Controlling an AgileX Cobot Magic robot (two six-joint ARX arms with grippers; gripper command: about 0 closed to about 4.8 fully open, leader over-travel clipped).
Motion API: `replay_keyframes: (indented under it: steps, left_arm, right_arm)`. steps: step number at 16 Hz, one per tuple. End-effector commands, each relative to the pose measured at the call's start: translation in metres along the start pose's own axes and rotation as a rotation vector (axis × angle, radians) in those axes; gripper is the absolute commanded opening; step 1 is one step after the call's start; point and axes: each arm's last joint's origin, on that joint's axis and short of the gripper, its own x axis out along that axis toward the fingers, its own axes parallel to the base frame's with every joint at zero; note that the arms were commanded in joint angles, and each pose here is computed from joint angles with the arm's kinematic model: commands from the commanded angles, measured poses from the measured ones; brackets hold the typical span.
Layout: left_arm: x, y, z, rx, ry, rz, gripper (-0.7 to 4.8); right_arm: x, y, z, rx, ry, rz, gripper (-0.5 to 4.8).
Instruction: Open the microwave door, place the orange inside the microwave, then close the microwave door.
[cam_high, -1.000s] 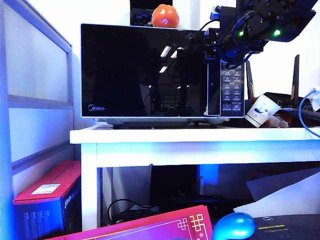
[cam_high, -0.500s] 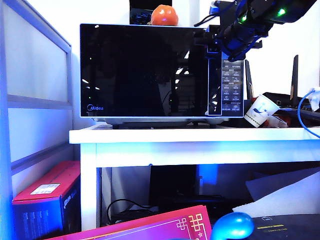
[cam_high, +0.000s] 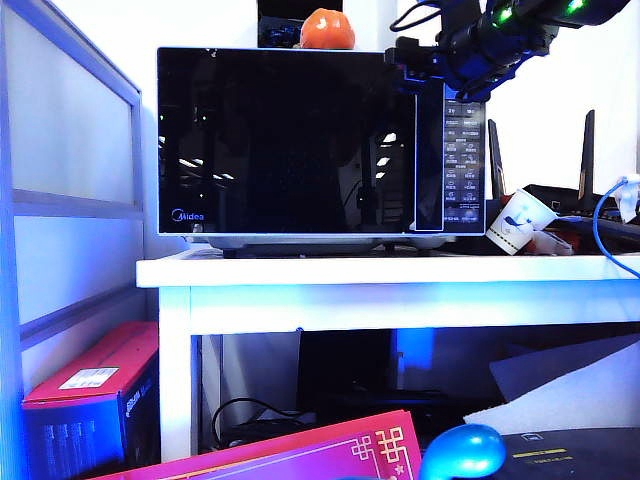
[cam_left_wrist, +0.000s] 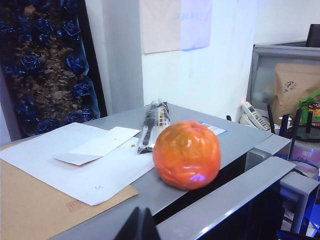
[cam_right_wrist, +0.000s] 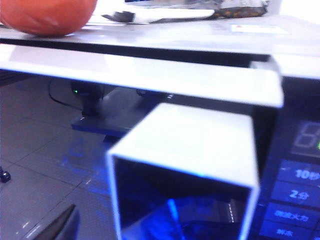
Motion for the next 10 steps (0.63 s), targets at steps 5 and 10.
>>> replay_keyframes:
  steps: [5,10]
  left_arm:
    - [-0.001,-0.001,0.004,0.002,-0.015,-0.001,-0.05]
    - [-0.001,-0.001,0.004,0.002,-0.015,0.000,-0.05]
  right_arm:
    - [-0.013,0.012,0.027,-0.018,-0.062,0.216,3.18]
    - [-0.025,0.015,0.042,-0.020,-0.065,0.264,3.16]
